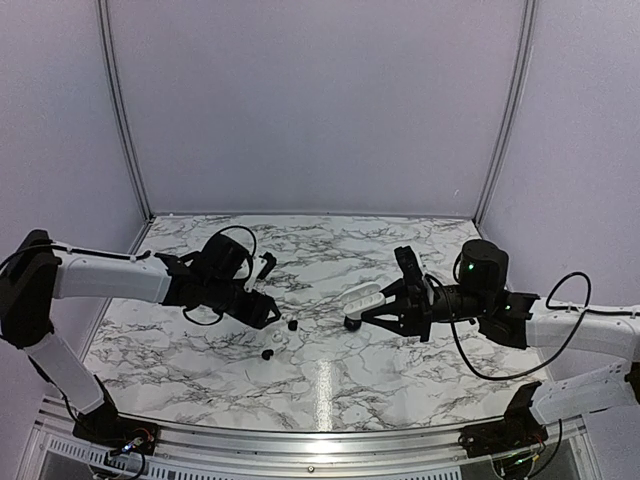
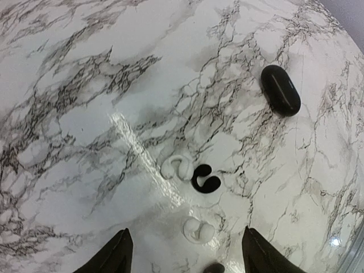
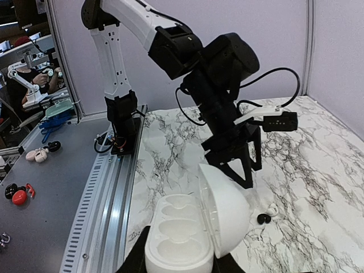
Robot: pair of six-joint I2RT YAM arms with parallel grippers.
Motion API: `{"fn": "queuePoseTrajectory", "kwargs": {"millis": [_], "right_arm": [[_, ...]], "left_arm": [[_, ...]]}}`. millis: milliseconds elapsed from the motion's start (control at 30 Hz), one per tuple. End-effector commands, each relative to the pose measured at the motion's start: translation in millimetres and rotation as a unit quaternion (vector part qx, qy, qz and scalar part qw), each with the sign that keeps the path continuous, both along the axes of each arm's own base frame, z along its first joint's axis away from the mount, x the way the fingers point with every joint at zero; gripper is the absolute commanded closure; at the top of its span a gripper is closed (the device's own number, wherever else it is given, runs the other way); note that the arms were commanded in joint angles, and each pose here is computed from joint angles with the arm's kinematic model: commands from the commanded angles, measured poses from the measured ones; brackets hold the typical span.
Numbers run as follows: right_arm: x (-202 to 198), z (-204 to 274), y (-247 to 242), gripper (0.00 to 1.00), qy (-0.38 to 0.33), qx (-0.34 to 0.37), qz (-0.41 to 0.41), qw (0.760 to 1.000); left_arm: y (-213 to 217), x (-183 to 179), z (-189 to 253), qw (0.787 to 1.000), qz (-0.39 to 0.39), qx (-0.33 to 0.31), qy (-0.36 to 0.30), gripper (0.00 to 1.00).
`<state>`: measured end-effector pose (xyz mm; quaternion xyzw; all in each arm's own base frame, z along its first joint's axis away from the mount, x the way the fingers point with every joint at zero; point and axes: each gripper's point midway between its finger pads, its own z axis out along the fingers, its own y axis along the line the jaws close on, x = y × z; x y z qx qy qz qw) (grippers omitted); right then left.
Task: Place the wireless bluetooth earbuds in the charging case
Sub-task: Move the right earbud to the center of the board.
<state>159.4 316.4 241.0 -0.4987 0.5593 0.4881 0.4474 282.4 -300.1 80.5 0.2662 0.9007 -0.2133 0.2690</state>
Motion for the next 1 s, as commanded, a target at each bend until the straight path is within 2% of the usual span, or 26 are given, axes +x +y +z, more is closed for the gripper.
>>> {"fn": "queuePoseTrajectory", "kwargs": {"millis": [0, 233, 433, 767, 967], "right_arm": [[-1.6, 4.5, 1.8, 1.0, -0.007, 0.004, 0.003, 1.0], [-2.1, 6.4, 1.5, 1.0, -0.005, 0.006, 0.003, 1.0], [-1.5, 4.9, 1.7, 1.0, 0.0, 0.004, 0.001, 1.0], [-1.5, 2.9, 2.1, 1.0, 0.003, 0.003, 0.002, 1.0], [-8.7, 6.0, -1.8, 1.0, -0.023, 0.012, 0.008, 1.0]], "left_arm": [[-4.2, 25.5, 7.1, 0.998, -0.035, 0.052, -0.023, 0.31], [-10.8, 53.6, -13.0, 0.993, -0.076, 0.088, -0.004, 0.33], [-21.7, 62.3, -28.8, 0.992, -0.082, 0.094, 0.021, 0.45], [-28.8, 66.9, -41.3, 0.988, -0.102, 0.11, 0.028, 0.47], [-35.4, 61.6, -40.7, 0.987, -0.11, 0.111, 0.026, 0.47]]}}
